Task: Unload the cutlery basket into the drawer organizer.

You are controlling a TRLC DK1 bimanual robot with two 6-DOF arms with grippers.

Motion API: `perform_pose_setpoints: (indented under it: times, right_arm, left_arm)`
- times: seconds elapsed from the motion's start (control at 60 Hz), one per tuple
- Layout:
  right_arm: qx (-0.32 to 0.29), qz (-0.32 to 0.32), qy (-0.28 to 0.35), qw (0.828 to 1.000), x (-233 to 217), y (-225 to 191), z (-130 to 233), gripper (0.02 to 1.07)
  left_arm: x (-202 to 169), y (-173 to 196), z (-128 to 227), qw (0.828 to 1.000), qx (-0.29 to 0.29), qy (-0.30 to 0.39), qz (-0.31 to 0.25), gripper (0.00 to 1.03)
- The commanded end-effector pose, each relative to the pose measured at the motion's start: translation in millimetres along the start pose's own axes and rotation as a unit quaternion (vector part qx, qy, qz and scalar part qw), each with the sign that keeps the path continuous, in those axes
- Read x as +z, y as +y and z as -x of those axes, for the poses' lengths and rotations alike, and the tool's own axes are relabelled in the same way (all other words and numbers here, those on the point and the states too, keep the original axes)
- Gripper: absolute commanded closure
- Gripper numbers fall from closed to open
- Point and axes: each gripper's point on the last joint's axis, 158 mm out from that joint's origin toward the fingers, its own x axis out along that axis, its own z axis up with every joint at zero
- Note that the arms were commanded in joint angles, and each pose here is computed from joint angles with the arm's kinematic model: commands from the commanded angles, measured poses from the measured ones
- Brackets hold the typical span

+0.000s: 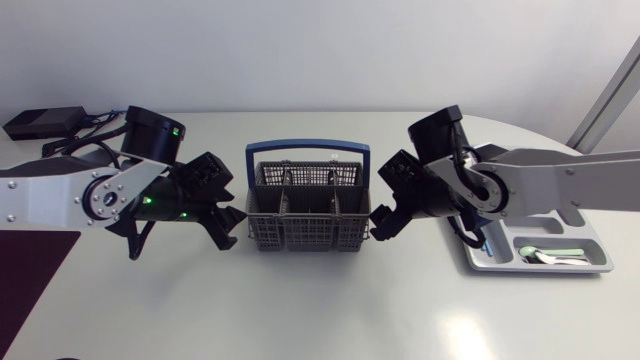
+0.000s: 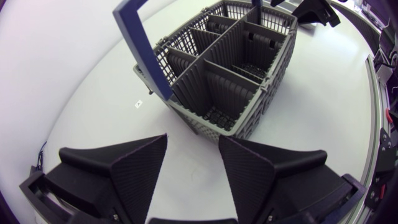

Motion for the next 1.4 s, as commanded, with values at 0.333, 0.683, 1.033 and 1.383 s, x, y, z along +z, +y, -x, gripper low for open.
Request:
perform_pose_setpoints:
  times: [0.333, 0.683, 1.033, 1.383]
  right_arm:
    - [-0.081, -0.041, -0.045, 0.995, -4.6, -44.7, 53.0, 0.07]
    - [-0.143, -0.078, -0.073, 0.984, -25.5, -89.0, 95.3, 0.07]
    - [-0.185, -0.089, -0.098, 0.974, -43.9, -101.8, 139.3, 0.07]
    - [-0.208, -0.096, -0.097, 0.969, -69.9, -104.1, 160.4, 0.07]
  left_arm:
    - [17.2, 26.1, 44.3, 0.996, 0.058, -0.054, 0.043, 0.05]
    - [12.4, 58.3, 85.8, 0.982, 0.117, -0.092, 0.113, 0.05]
    - [-18.6, 75.2, 108.0, 0.97, 0.151, -0.079, 0.172, 0.05]
    - [-16.0, 63.3, 140.0, 0.961, 0.18, -0.13, 0.167, 0.05]
